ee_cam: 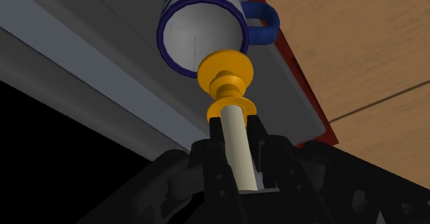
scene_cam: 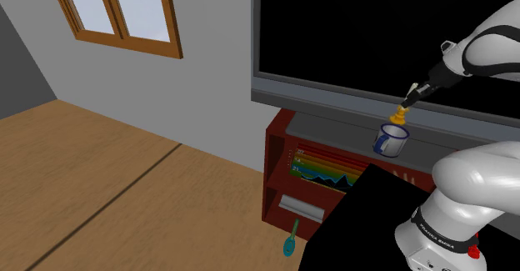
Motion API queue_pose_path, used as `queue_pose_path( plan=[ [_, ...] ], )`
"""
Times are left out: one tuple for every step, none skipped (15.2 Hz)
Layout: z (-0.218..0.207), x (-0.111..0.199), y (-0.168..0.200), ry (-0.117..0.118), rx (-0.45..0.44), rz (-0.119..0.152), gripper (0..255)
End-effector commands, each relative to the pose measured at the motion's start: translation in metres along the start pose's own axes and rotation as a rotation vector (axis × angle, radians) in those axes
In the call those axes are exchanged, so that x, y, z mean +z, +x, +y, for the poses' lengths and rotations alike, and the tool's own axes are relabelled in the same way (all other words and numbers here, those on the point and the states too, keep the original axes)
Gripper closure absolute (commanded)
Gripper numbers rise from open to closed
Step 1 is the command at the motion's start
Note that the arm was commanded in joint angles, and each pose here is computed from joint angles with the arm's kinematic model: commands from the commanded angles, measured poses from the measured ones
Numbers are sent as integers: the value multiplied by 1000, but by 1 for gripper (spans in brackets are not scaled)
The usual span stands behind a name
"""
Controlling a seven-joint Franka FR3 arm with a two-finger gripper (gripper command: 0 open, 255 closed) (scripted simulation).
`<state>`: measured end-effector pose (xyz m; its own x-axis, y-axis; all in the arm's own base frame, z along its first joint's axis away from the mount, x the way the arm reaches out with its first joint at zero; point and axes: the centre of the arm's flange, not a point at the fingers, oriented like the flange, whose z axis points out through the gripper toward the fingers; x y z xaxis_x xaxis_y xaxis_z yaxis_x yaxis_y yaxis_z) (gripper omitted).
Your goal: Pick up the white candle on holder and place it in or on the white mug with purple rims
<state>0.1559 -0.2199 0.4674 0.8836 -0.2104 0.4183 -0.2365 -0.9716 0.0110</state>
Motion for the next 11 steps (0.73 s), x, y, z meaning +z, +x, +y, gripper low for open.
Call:
queue_pose_path(
  plan=[
    [0, 9, -5, 0, 0, 1, 255],
    [0, 14, -7, 0, 0, 1, 255],
    [0, 19, -9, 0, 0, 1, 255],
    [0, 23, -11, 0, 0, 1, 255],
    [0, 28, -13, 0, 0, 1, 255],
    [0, 33, -16, 0, 0, 1, 255],
    [0, 38, -18, 0, 0, 1, 255],
    [-1, 44, -21, 0, 0, 1, 255],
    [-1, 44, -21, 0, 0, 1, 255],
    [-1, 44, -21, 0, 0, 1, 255],
    [-1, 44, -21, 0, 0, 1, 255]
  ],
)
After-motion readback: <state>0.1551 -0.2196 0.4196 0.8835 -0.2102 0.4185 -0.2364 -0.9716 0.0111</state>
